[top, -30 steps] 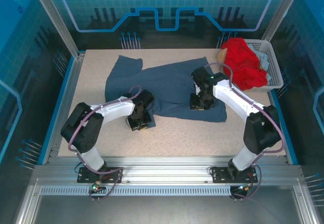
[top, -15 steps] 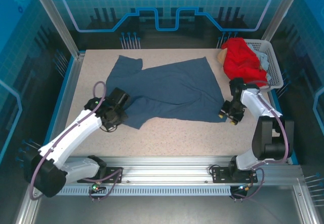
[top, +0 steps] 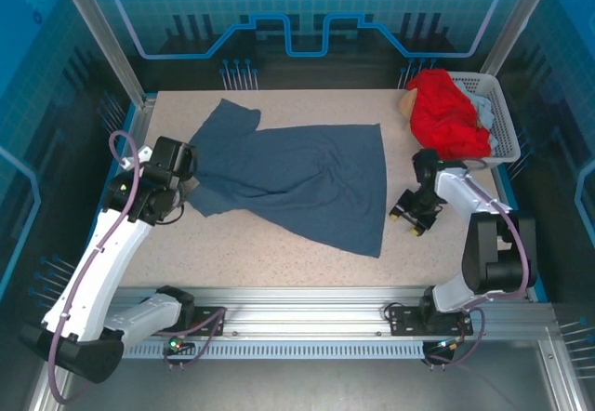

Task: Fold and stack the t-shirts

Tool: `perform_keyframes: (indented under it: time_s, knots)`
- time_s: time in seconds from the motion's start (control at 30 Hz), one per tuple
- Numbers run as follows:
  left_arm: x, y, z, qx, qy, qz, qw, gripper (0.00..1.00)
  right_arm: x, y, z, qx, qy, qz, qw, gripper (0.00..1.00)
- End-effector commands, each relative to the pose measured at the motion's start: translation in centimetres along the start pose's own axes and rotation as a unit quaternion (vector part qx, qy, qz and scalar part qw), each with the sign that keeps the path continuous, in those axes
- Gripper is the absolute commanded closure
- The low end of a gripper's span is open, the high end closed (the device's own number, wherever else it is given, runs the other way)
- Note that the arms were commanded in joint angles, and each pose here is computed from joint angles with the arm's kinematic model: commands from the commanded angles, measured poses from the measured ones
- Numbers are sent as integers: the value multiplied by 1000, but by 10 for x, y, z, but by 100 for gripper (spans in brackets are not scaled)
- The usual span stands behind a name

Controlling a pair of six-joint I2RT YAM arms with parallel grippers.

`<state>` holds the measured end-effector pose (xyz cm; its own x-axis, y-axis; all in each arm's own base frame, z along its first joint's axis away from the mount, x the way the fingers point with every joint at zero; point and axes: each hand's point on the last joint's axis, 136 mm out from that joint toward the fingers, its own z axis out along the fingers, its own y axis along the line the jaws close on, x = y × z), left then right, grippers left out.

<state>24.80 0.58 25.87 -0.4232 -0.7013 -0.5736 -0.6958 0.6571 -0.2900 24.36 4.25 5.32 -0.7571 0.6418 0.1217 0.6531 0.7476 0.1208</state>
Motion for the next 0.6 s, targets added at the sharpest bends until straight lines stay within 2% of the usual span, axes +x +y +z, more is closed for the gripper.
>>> perform_keyframes:
  time_s: [0.0,0.13,0.27,0.33,0.43,0.57]
  knots:
    - [-4,1,6,-17,-6,19,1000,100,38,7,11,6,39,-2,999,54]
    - [4,2,11,-17,7,22,1000,100,77,-1,21,25,67,-20,997,57]
    - [10,4,13,-18,19,31,999,100,100,-4,32,29,91,-47,994,53]
    - [13,7,14,-20,24,34,999,100,103,6,39,8,100,-64,993,50]
    - [17,7,16,-20,32,37,999,100,103,15,41,17,93,-89,992,48]
    - [19,5,18,-19,38,43,998,100,104,21,50,21,87,-95,991,52]
